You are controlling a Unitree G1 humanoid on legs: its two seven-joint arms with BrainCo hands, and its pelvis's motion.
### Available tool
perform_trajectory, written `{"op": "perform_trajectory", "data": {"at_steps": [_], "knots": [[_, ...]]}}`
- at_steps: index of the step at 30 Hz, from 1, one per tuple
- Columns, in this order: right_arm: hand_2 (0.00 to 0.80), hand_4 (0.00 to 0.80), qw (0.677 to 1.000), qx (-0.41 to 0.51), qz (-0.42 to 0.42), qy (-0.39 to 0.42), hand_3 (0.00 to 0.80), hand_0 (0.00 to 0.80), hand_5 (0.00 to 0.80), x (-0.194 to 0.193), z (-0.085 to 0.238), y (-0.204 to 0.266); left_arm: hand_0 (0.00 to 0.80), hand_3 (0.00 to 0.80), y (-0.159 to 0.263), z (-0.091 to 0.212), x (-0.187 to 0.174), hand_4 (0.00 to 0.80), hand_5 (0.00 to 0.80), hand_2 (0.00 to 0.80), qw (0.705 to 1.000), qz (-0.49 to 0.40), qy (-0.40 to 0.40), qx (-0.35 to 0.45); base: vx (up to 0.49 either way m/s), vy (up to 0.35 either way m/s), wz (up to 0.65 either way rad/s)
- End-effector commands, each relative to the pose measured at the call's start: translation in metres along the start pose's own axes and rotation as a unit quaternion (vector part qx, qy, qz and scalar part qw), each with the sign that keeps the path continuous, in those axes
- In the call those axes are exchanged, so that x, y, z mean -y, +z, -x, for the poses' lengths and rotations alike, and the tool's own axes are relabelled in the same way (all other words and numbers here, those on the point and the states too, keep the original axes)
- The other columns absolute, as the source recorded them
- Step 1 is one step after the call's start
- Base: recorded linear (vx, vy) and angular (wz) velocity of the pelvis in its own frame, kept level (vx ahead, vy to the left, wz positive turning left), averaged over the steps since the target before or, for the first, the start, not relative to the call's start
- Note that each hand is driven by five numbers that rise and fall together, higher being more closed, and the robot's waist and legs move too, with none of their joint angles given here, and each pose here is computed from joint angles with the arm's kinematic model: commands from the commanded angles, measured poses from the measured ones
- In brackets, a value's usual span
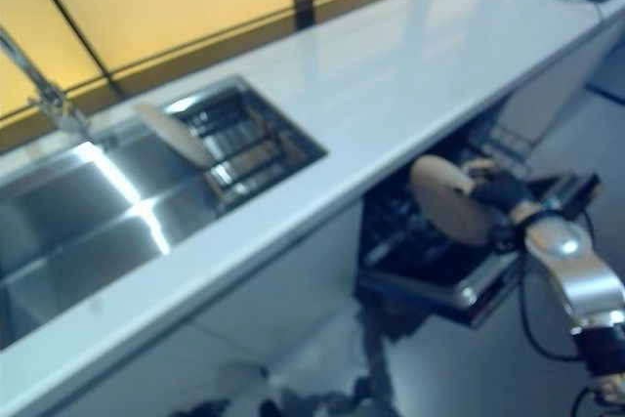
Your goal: Take plates into dishwasher
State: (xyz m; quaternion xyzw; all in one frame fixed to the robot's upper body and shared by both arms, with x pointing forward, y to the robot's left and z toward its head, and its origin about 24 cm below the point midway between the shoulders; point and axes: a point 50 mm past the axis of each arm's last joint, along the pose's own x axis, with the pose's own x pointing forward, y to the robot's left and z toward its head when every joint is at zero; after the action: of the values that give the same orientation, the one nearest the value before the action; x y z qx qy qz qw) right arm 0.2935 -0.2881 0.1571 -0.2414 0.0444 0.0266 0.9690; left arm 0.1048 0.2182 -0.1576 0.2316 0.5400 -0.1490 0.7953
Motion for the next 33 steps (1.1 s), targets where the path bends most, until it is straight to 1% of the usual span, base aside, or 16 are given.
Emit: {"op": "perform_trajectory", "data": {"at_steps": [1, 11, 21, 28, 33], "knots": [[0.8, 0.8, 0.995, 0.091, -0.023, -0.036, 0.8, 0.8, 0.8, 0.004, -0.021, 0.046, 0.0, 0.0, 0.012, 0.004, -0.039, 0.0, 0.0, 0.0, 0.998, -0.038, 0.04, 0.013, -0.002, -0.017, 0.11], [0.8, 0.8, 0.995, 0.075, -0.04, -0.053, 0.8, 0.8, 0.8, -0.005, -0.033, 0.042, 0.0, 0.0, 0.03, 0.002, -0.041, 0.0, 0.0, 0.0, 0.998, -0.045, 0.041, 0.035, -0.001, -0.008, 0.06], [0.8, 0.8, 0.995, 0.059, -0.04, -0.069, 0.8, 0.8, 0.8, -0.013, -0.044, 0.041, 0.0, 0.0, 0.042, 0.002, -0.043, 0.0, 0.0, 0.0, 0.997, -0.052, 0.041, 0.051, 0.001, -0.001, 0.04], [0.8, 0.8, 0.993, 0.068, -0.017, -0.1, 0.8, 0.8, 0.8, -0.019, -0.049, 0.047, 0.0, 0.0, 0.051, 0.001, -0.041, 0.0, 0.0, 0.0, 0.996, -0.055, 0.041, 0.062, 0.0, 0.0, 0.0], [0.8, 0.8, 0.992, 0.064, -0.014, -0.104, 0.8, 0.8, 0.8, -0.027, -0.052, 0.045, 0.0, 0.0, 0.056, 0.001, -0.041, 0.0, 0.0, 0.0, 0.995, -0.054, 0.04, 0.069, 0.002, 0.002, 0.01]]}}
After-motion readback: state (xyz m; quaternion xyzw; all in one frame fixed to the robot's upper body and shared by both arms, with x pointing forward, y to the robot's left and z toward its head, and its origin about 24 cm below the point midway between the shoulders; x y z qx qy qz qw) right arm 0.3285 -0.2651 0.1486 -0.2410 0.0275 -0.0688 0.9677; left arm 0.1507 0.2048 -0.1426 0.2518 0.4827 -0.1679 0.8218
